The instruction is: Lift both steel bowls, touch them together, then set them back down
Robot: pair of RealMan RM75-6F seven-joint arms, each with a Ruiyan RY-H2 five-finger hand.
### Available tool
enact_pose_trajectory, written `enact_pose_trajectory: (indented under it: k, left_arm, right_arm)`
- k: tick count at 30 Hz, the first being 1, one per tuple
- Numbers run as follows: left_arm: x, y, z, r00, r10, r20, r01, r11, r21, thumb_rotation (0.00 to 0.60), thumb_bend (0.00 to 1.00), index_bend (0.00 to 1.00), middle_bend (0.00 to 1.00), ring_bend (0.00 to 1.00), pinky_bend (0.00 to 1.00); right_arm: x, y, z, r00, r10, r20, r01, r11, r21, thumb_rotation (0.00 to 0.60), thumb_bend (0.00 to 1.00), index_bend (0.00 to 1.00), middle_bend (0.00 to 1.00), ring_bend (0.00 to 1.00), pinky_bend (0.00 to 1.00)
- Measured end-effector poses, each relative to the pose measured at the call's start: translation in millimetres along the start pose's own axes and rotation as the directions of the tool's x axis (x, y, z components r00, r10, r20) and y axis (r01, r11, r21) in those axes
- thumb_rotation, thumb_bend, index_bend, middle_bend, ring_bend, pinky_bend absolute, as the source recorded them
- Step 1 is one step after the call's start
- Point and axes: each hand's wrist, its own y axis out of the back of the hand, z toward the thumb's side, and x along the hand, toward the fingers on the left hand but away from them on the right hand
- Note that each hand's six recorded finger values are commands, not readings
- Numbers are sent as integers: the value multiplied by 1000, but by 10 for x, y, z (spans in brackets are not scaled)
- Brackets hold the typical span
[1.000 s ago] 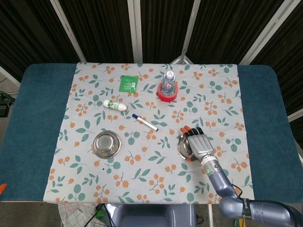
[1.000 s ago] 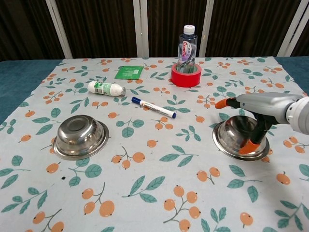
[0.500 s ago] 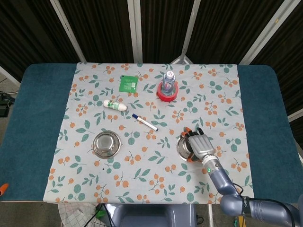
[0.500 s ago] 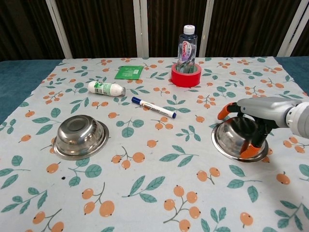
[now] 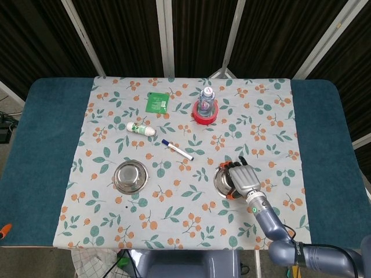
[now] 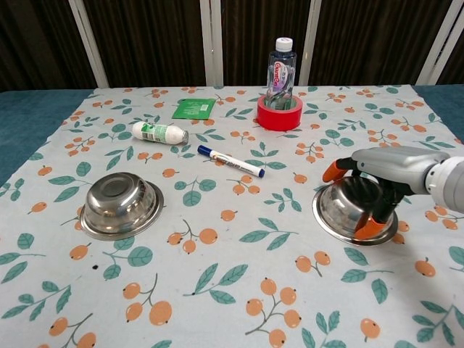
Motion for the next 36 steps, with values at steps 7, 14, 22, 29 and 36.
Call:
enact_pose_trajectory:
  k: [7,14,22,29,36]
  left_arm:
    - [95,5,313,993,-41,108,44,999,-21,600,40,147,1,0,75]
    - [266,24,880,961,-58,271,67,998,-23,600,50,223,86,4,174]
    - [466,-146,1320,926,-166,340,177,984,-2,600,0,155,0,0,35]
    - [750,-390,1534,900,-323,292,316,946,71,600,0,136,0,0,10]
    - [1054,-715,1966,838,-431,334,448,894,29,600,0,122,0,0,10]
  right_arm:
    - [22,16,31,1000,-13,-8,13,1000,3,600,23,318,257,400,0]
    - [48,60,22,1000,-21,-5,21,1000,5,600,24,343,262,400,0]
    - [87,131,-33,1000,-30,6,30,1000,0,600,24,343,261,400,0]
    - [138,260,-127,998,-55,24,55,998,-8,600,24,343,261,400,0]
    - [205,367,-241,996,-74,43,75,997,-13,600,24,344,261,400,0]
